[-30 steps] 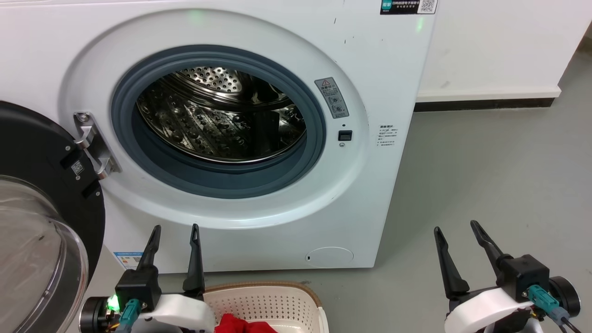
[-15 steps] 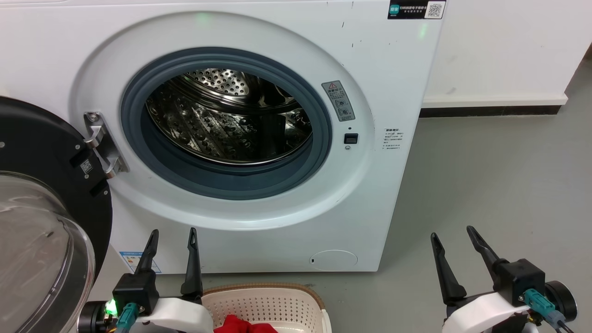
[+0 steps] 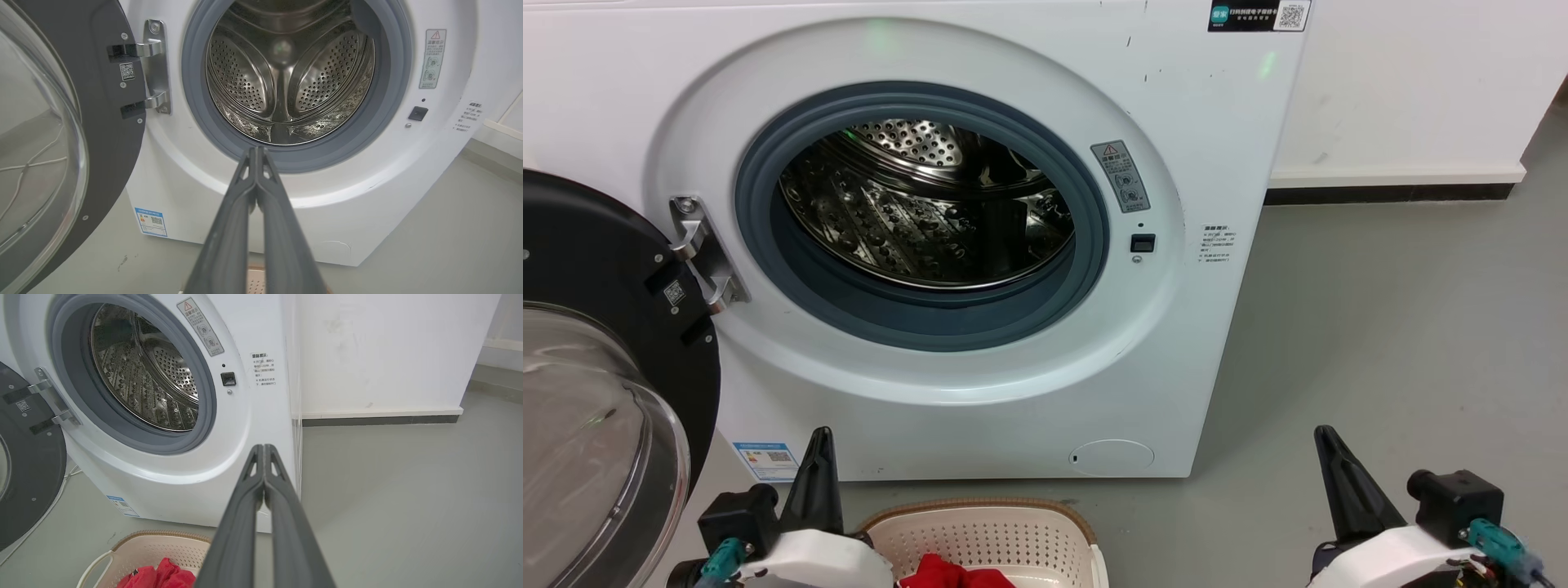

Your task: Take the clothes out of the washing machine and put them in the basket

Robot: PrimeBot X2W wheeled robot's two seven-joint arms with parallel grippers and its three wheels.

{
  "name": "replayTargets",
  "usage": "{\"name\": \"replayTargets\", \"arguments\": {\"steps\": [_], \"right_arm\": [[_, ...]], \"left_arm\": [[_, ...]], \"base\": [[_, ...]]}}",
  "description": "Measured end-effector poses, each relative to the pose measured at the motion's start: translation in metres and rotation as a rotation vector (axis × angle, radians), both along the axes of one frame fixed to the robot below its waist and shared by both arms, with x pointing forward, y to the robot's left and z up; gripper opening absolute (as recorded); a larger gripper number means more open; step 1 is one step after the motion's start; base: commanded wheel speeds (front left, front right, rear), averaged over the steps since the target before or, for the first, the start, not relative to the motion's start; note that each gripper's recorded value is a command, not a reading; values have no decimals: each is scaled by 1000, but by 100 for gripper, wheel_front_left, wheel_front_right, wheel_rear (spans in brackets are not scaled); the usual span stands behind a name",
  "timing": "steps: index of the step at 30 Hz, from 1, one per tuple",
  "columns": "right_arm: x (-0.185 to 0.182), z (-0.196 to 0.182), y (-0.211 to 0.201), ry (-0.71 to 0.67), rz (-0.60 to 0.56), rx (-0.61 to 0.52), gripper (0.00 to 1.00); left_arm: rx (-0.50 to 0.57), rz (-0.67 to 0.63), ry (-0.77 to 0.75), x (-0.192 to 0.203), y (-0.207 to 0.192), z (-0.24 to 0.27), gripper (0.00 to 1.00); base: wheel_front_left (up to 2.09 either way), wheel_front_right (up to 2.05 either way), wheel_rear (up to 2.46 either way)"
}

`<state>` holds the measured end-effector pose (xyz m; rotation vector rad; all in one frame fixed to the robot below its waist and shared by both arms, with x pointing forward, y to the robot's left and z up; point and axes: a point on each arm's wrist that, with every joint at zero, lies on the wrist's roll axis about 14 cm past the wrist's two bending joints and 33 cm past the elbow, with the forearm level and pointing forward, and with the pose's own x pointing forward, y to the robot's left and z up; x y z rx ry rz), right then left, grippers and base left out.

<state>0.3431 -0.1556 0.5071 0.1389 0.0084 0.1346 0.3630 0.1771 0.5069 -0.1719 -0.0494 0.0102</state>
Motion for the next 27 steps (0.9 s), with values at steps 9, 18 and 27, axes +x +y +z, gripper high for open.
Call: {"name": "replayTargets", "arguments": {"steps": [9, 18, 27], "right_arm": [[4, -2, -7, 29, -22, 176, 0], [8, -2, -11, 44, -40, 321, 0], [12, -3, -17, 58, -59, 464, 0]], "left_arm": [[-175, 14, 33, 2, 5, -4, 0], [-313, 22, 57, 4, 8, -8, 0], [-458, 31, 76, 7, 12, -10, 0]], "base": [[0, 0, 0], [0, 0, 0], [0, 0, 0]]}}
